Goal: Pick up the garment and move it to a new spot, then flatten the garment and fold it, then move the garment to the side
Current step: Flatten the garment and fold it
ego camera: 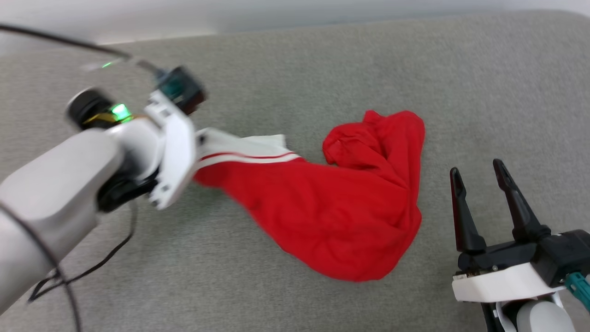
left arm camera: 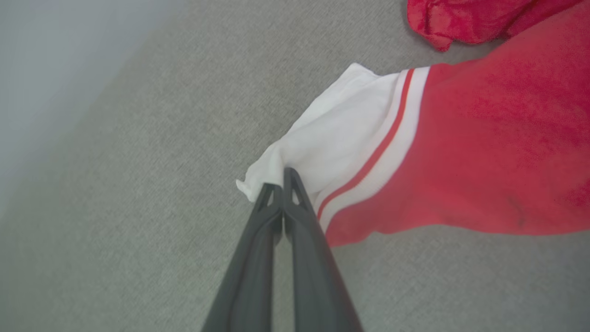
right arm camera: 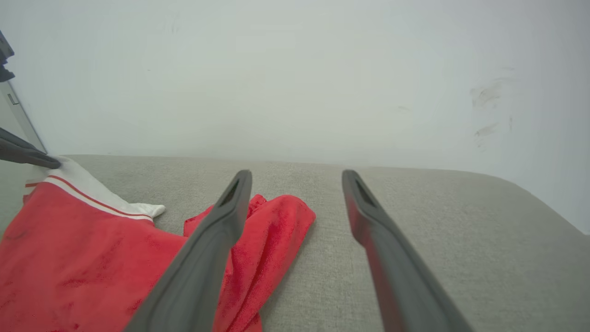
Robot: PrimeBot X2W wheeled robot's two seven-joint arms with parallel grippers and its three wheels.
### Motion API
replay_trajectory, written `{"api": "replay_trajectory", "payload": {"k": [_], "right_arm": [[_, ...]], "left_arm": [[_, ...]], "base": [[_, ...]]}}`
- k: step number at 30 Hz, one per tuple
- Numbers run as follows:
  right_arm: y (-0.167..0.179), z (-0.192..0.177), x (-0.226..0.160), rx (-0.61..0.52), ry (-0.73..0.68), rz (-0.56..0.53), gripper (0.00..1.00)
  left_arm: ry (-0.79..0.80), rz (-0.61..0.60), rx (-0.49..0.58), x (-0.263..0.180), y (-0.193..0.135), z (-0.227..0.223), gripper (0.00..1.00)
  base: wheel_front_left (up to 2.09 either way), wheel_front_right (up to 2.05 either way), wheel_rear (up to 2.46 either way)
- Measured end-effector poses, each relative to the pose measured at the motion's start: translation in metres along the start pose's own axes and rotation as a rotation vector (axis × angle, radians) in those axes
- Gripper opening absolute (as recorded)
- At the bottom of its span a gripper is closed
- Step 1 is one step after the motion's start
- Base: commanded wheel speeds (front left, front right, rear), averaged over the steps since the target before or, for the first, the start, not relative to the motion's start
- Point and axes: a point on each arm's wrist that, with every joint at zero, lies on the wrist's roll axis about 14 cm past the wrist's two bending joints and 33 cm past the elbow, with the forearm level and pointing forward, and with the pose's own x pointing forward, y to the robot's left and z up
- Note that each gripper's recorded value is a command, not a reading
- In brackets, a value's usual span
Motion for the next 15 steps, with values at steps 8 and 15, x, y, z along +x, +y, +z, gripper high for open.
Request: {"api": "replay_trajectory", "payload": {"k": [8, 15], "right_arm": [[0.014, 0.006, -0.003, 0.013, -0.015, 0.037, 1.0], [0.012, 0.002, -0.008, 0.008, 0.004, 0.031, 1.0]], "left_arm": [[0.156, 0.161, -0.2, -0.049, 0.03, -0.108, 0.0], [0.228, 0.16, -0.354, -0.052, 0.005, -0.167, 0.0]], "base": [[0.0, 0.0, 0.0], [0.0, 0.0, 0.0]]}}
